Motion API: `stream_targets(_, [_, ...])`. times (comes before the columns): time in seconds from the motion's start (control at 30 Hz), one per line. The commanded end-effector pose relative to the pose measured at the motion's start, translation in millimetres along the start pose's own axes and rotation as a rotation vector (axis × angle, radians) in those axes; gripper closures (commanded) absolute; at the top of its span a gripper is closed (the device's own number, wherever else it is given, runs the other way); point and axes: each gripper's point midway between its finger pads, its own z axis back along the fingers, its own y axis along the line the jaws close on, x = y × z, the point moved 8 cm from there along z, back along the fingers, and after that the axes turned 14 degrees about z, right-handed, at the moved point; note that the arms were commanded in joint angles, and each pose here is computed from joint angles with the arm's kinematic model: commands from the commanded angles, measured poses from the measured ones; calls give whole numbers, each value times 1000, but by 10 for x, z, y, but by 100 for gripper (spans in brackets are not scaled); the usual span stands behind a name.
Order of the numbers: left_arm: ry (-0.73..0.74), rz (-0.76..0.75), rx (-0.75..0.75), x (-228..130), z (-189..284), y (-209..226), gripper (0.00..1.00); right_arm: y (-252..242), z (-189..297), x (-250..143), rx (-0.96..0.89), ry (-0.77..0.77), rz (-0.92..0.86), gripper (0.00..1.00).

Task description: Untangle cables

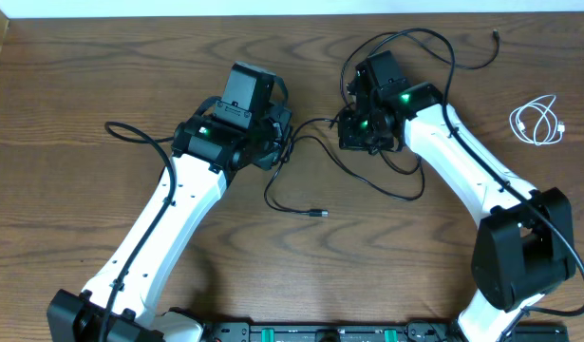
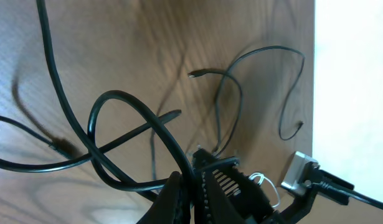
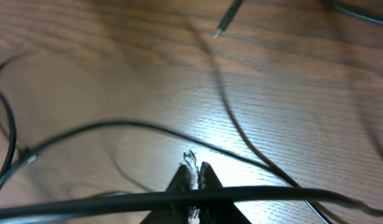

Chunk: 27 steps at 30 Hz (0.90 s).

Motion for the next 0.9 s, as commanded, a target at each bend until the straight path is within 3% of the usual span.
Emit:
stream_targets(0.0, [6,16,41,14,-17,62,93,-98,-23,4,-61,-5,-45,96])
stream_targets(0.2, [0,9,79,3,-20,128,93,-223,25,0,-16,12,-123,96])
stream_targets(0.23, [-1,-6,80,0,-26,129,93,-205,38,-2,48,22,-134,92])
stream_targets(0.3, [2,-18,87,-14,-49,135,93,-169,66,-20,150,47,-153,68])
stream_targets(0.33, [0,-23,89,-16,-58,138,93,-154,80,-30,192,59,-162,62])
stream_targets(0.7, [-48,-100,144,-8,-300,183,93,-8,186,-12,454,89,-204,63])
stream_targets(0.87, [-14,-232,110,-38,-310,123,93,-85,168,0,386,84,-266,66])
